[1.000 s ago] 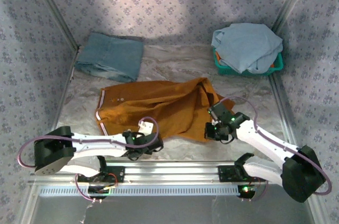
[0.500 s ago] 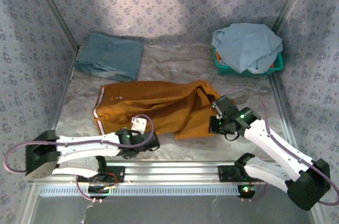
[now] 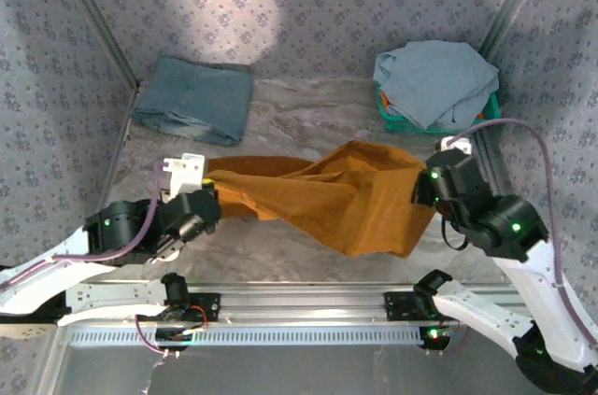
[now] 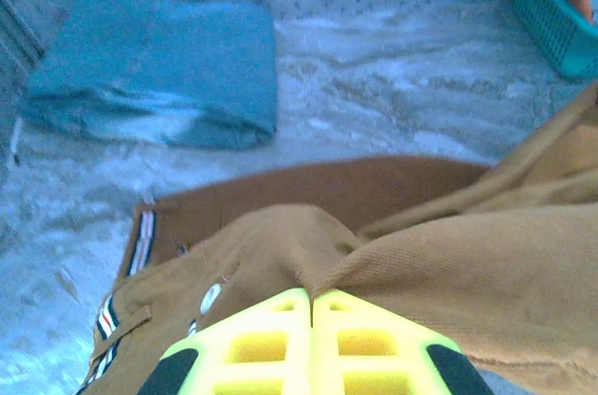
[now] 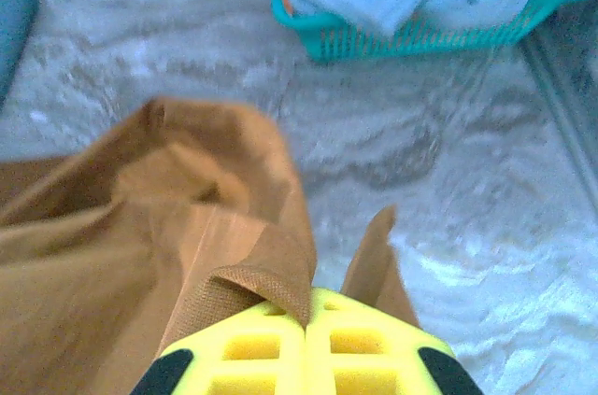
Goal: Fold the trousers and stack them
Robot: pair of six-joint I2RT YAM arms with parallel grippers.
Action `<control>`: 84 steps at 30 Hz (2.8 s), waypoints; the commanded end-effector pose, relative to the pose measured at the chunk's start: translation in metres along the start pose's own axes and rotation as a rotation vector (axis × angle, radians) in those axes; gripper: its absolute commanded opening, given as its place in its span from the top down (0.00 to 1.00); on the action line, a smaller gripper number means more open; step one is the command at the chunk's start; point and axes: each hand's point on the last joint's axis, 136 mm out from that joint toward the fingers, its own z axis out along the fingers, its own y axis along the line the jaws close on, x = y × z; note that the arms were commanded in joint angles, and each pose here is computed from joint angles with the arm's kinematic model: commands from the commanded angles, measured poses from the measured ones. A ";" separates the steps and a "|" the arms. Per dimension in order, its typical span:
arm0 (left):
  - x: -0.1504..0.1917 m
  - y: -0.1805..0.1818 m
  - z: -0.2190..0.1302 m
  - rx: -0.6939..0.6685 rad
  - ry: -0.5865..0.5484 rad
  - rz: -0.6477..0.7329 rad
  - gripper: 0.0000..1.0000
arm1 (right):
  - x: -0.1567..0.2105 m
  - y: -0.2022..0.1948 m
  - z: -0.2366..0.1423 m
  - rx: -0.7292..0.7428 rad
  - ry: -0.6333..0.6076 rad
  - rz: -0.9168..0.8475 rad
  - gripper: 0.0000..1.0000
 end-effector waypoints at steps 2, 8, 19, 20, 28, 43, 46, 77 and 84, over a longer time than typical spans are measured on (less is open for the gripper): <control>-0.058 0.007 -0.021 -0.030 -0.165 0.056 1.00 | -0.045 -0.010 -0.028 0.024 -0.173 0.019 1.00; -0.100 -0.020 -0.028 0.006 -0.244 0.086 1.00 | -0.066 0.016 -0.020 -0.047 -0.201 0.027 1.00; -0.112 -0.007 0.018 -0.068 -0.180 0.008 1.00 | -0.069 0.048 0.074 -0.099 -0.060 0.097 1.00; -0.113 -0.006 0.027 -0.059 -0.170 0.001 1.00 | -0.070 0.047 0.083 -0.098 -0.050 0.109 1.00; -0.160 0.009 0.145 -0.023 -0.102 -0.076 1.00 | -0.089 0.038 0.171 -0.058 0.032 0.187 1.00; -0.152 0.052 0.324 -0.061 0.249 -0.086 0.00 | -0.102 0.037 0.228 -0.017 0.123 0.158 0.41; -0.125 0.056 0.287 -0.140 0.266 -0.099 0.00 | -0.094 0.047 0.202 -0.040 0.103 0.119 0.39; 0.136 0.116 0.273 -0.279 0.219 -0.309 0.19 | 0.185 0.073 0.184 -0.066 0.599 -0.075 0.26; 0.146 0.119 0.280 -0.295 0.246 -0.317 0.43 | 0.210 0.058 0.197 -0.041 0.669 -0.021 0.27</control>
